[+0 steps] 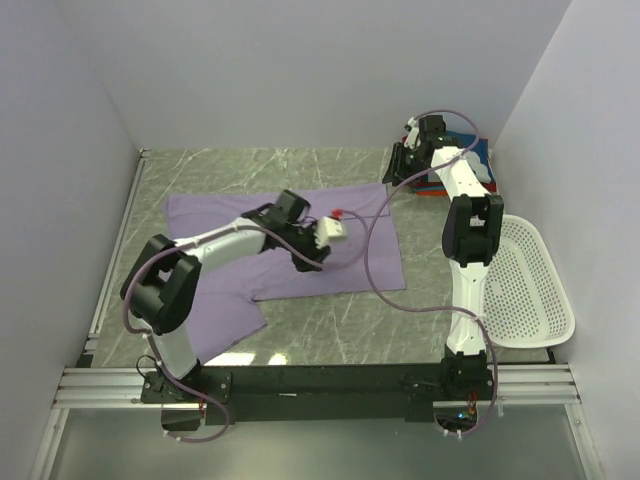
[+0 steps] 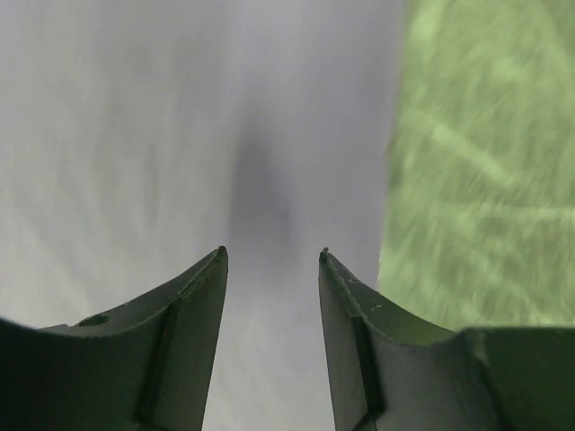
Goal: Fold and stack the t-shirts
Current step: Fold the tshirt
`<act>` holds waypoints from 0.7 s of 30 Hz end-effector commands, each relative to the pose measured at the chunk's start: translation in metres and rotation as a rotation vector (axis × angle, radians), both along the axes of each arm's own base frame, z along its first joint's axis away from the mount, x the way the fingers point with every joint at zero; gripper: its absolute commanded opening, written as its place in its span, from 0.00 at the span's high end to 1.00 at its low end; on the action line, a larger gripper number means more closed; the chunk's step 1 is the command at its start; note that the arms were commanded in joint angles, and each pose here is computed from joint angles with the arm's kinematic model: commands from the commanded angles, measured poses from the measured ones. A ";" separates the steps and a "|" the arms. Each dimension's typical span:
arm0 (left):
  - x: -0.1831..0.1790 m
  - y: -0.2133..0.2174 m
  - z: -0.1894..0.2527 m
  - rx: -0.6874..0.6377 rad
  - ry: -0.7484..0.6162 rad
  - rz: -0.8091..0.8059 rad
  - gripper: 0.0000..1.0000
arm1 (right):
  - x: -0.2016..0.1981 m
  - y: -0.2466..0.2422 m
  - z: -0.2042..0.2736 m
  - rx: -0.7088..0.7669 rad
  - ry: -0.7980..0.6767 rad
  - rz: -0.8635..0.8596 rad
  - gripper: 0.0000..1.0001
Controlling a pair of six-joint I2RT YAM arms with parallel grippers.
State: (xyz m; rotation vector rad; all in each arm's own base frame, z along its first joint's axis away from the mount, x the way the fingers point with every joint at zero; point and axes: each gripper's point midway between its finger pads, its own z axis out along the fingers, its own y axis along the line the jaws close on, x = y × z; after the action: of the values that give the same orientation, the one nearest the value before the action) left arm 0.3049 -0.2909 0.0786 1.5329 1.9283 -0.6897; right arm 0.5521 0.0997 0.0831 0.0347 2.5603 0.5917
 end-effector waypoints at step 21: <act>-0.043 -0.202 -0.045 -0.062 -0.353 -0.378 0.44 | 0.000 0.007 -0.011 0.113 0.016 0.018 0.60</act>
State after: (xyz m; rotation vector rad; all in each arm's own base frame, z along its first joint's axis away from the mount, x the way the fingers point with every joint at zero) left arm 0.2608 -0.4819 0.0353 1.8544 1.3853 -0.5859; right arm 0.5481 0.1094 0.0446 0.0932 2.6087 0.7310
